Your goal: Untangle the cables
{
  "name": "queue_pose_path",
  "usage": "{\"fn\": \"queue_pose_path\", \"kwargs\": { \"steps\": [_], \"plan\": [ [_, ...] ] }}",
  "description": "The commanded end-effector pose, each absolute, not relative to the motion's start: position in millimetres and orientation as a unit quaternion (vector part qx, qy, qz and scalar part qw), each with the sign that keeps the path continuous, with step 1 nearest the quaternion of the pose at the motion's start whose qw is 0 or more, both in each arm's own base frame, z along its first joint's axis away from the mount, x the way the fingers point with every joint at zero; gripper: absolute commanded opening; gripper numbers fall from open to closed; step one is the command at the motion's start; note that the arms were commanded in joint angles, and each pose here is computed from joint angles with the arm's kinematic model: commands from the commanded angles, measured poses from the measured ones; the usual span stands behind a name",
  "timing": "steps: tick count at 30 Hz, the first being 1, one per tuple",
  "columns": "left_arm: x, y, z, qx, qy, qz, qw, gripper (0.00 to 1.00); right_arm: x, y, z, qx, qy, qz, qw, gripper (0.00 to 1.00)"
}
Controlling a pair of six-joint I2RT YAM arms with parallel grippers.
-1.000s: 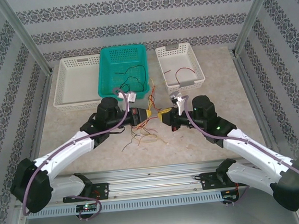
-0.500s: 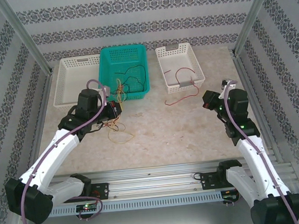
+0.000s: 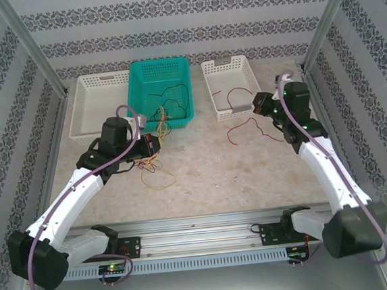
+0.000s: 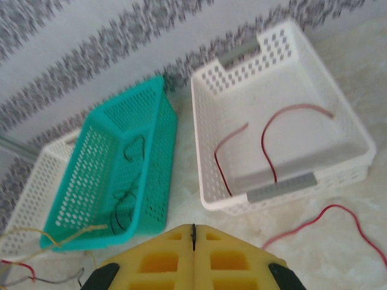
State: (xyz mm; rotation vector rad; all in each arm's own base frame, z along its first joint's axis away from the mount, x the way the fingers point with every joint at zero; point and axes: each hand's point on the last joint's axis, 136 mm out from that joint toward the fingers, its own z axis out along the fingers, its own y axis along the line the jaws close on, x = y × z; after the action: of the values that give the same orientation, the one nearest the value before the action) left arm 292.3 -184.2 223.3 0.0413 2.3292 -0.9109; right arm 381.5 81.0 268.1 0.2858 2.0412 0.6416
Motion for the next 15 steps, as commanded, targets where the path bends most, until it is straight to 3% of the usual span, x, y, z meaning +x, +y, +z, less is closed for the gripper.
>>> {"fn": "queue_pose_path", "kwargs": {
  "steps": [1,2,5,11,15],
  "plan": [
    [289.3,-192.6,240.6,0.039,0.866,-0.372,0.332,0.0,386.8,97.0,238.6,0.092,0.852,0.259,0.445,0.23],
    [289.6,-194.1,242.8,0.043,0.867,-0.373,0.329,0.0,387.8,99.1,226.7,0.093,0.859,0.256,0.433,0.36],
    [293.4,-199.6,250.9,0.047,0.871,-0.374,0.314,0.0,390.6,92.3,193.5,0.11,0.882,0.219,0.401,0.49],
    [307.8,-203.5,254.5,0.053,0.878,-0.36,0.312,0.0,385.4,104.0,126.6,0.091,0.93,0.15,0.324,0.53],
    [306.0,-202.1,234.7,0.047,0.882,-0.357,0.305,0.0,386.8,86.7,93.5,0.138,0.938,0.125,0.293,0.53]
  ]
}}
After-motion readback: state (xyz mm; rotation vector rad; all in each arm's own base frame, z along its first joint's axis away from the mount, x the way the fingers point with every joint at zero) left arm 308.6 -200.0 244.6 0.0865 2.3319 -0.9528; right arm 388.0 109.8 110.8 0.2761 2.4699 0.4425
